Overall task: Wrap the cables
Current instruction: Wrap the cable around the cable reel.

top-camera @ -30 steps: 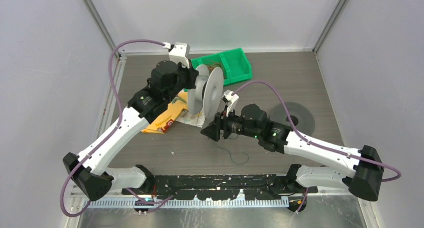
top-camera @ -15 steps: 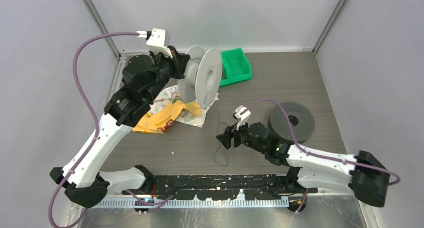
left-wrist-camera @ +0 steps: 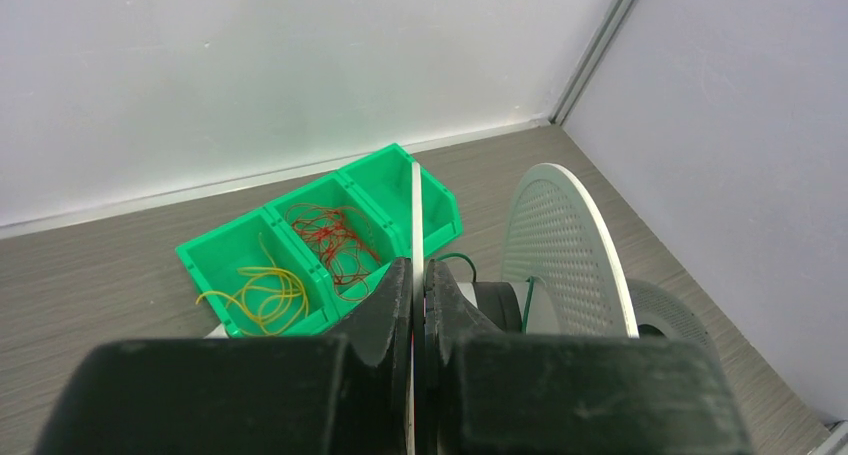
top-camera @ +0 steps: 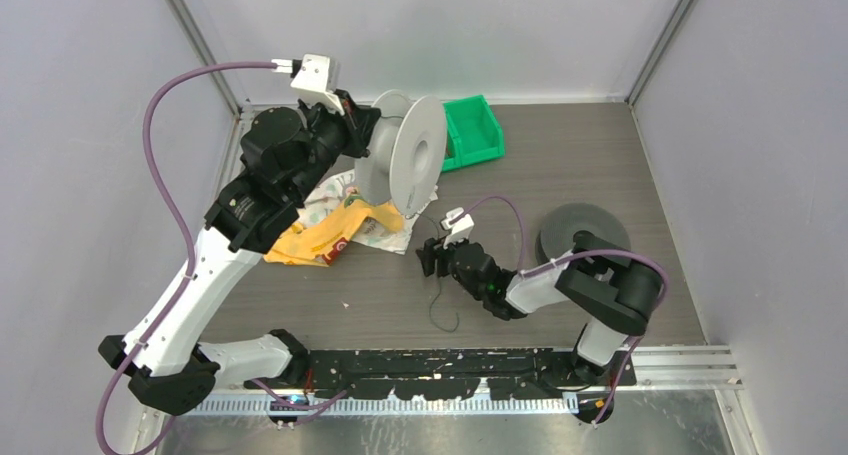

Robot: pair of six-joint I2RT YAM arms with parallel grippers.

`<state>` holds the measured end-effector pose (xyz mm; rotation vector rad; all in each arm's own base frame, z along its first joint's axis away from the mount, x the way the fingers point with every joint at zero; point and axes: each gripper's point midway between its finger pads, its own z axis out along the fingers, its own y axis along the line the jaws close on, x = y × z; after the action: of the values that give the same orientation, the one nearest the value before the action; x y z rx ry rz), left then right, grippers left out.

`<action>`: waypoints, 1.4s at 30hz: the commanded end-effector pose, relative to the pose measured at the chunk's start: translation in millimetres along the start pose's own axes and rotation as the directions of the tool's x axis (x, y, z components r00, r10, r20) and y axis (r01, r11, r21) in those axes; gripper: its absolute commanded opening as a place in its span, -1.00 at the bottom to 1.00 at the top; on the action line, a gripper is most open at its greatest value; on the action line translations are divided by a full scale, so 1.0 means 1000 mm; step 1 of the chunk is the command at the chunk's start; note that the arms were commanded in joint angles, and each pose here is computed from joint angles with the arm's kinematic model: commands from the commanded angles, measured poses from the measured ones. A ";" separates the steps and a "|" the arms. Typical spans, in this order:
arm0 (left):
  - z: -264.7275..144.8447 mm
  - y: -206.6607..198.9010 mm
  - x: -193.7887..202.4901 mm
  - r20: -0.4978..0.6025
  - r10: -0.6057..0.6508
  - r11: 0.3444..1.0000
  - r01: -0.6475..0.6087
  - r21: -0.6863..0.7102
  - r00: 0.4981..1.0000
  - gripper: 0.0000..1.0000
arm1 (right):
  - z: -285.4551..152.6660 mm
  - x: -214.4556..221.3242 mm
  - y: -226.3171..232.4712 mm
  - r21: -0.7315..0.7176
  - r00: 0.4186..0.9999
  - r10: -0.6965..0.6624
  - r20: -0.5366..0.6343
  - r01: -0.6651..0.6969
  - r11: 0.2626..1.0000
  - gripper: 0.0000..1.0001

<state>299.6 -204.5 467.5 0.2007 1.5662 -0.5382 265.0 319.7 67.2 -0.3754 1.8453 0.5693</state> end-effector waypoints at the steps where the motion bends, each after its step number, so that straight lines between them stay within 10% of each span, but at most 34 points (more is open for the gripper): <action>1: -0.014 -0.009 -0.043 0.127 -0.047 0.998 0.041 0.048 0.991 -0.99 | 0.016 -0.056 0.000 0.038 0.966 0.110 0.234 -0.123 0.992 0.21; 9: -0.014 -0.002 -0.039 0.123 -0.011 1.000 0.009 0.015 0.992 -0.99 | 0.008 -0.062 -0.001 0.015 0.973 0.107 0.206 -0.113 0.994 -0.98; 23: 0.038 0.031 0.015 0.046 0.104 0.981 -0.095 -0.169 0.994 -1.00 | -0.124 -0.100 0.094 -0.510 0.979 -0.076 -0.190 -0.033 0.860 -0.99; 33: 0.059 0.034 0.074 -0.107 0.154 0.975 -0.169 -0.141 0.982 -1.00 | -0.192 -0.226 0.109 -0.591 0.995 -0.079 0.068 0.104 0.800 -0.99; 42: 0.051 0.017 0.121 -0.238 0.205 0.979 -0.204 0.026 0.949 -0.99 | -0.176 -0.280 0.055 -0.282 0.936 -0.244 0.253 0.313 0.907 -0.99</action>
<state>352.2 -223.4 332.1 0.3661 1.8183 -0.2617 158.8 283.1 382.9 -0.7886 1.4692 0.9131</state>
